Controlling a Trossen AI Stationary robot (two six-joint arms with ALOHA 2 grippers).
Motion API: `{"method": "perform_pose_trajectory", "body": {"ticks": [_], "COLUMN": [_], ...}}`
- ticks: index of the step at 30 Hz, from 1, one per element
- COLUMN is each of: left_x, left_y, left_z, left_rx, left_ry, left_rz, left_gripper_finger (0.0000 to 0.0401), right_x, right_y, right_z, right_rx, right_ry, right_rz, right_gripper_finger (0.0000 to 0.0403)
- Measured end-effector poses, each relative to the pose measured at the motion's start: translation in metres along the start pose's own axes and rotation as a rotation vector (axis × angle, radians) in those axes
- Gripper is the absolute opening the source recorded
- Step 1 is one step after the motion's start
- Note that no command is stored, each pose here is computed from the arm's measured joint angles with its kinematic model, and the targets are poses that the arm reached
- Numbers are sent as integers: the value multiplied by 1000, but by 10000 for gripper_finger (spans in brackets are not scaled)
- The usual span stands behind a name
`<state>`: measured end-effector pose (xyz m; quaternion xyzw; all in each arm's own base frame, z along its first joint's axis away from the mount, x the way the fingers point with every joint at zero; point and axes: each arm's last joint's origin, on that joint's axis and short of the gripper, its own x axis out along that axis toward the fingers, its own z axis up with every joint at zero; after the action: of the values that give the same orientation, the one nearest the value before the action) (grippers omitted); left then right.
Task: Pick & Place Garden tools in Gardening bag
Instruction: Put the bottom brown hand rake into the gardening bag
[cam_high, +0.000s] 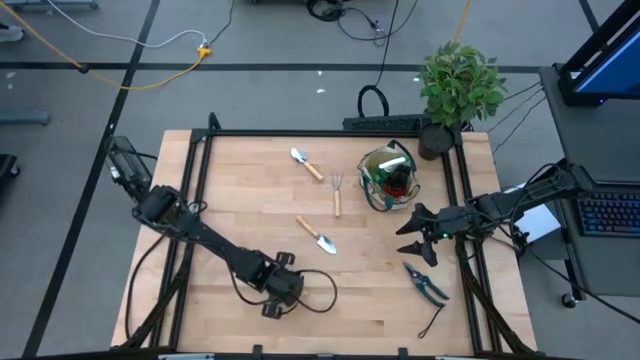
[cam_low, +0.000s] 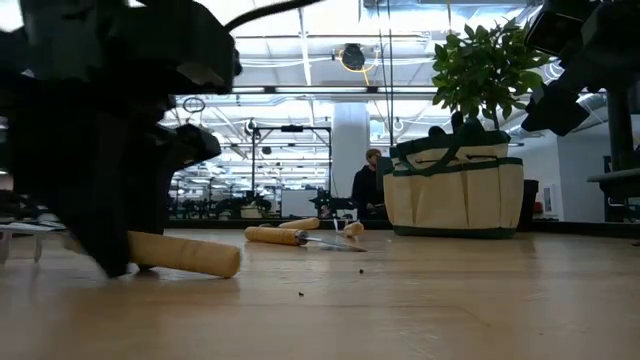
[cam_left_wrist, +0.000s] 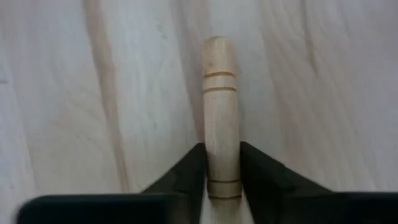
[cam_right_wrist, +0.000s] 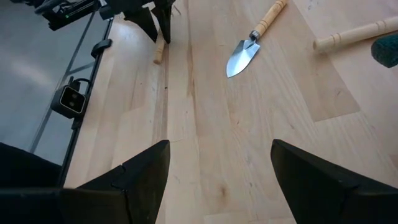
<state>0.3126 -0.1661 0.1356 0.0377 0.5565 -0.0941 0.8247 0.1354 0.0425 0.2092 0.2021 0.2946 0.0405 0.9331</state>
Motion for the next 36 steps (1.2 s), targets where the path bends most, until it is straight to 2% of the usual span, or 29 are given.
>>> {"method": "perform_pose_trajectory", "body": {"ticks": [1, 6, 11, 14, 18, 20, 24, 27, 31, 36], "left_x": [0, -5, -26, -48, -83, -98, -121, -128, -133, -142], "left_y": [2, 20, 42, 58, 83, 95, 119, 132, 145, 156], "left_z": [1, 5, 14, 22, 38, 46, 60, 67, 74, 79], "left_rx": [-21, -183, -317, -373, -443, -477, -510, -525, -528, -535], "left_ry": [-1, 22, -11, -92, -311, -438, -670, -786, -897, -1019], "left_rz": [-1, -55, -162, -171, -183, -186, -174, -170, -168, -109], "left_gripper_finger": [66, 65, 65, 65, 65, 65, 65, 65, 65, 65], "right_x": [0, 0, -2, -4, -11, -13, -17, -15, -8, 5], "right_y": [0, 2, 12, 19, 29, 31, 33, 32, 29, 23], "right_z": [0, 2, 12, 20, 33, 39, 48, 53, 59, 64], "right_rx": [2, 52, 32, -2, -73, -117, -220, -283, -277, -257], "right_ry": [0, -25, -123, -214, -369, -453, -606, -685, -738, -751], "right_rz": [0, 20, 124, 198, 280, 287, 189, 75, -40, -103], "right_gripper_finger": [270, 270, 270, 270, 270, 270, 270, 270, 270, 270]}}
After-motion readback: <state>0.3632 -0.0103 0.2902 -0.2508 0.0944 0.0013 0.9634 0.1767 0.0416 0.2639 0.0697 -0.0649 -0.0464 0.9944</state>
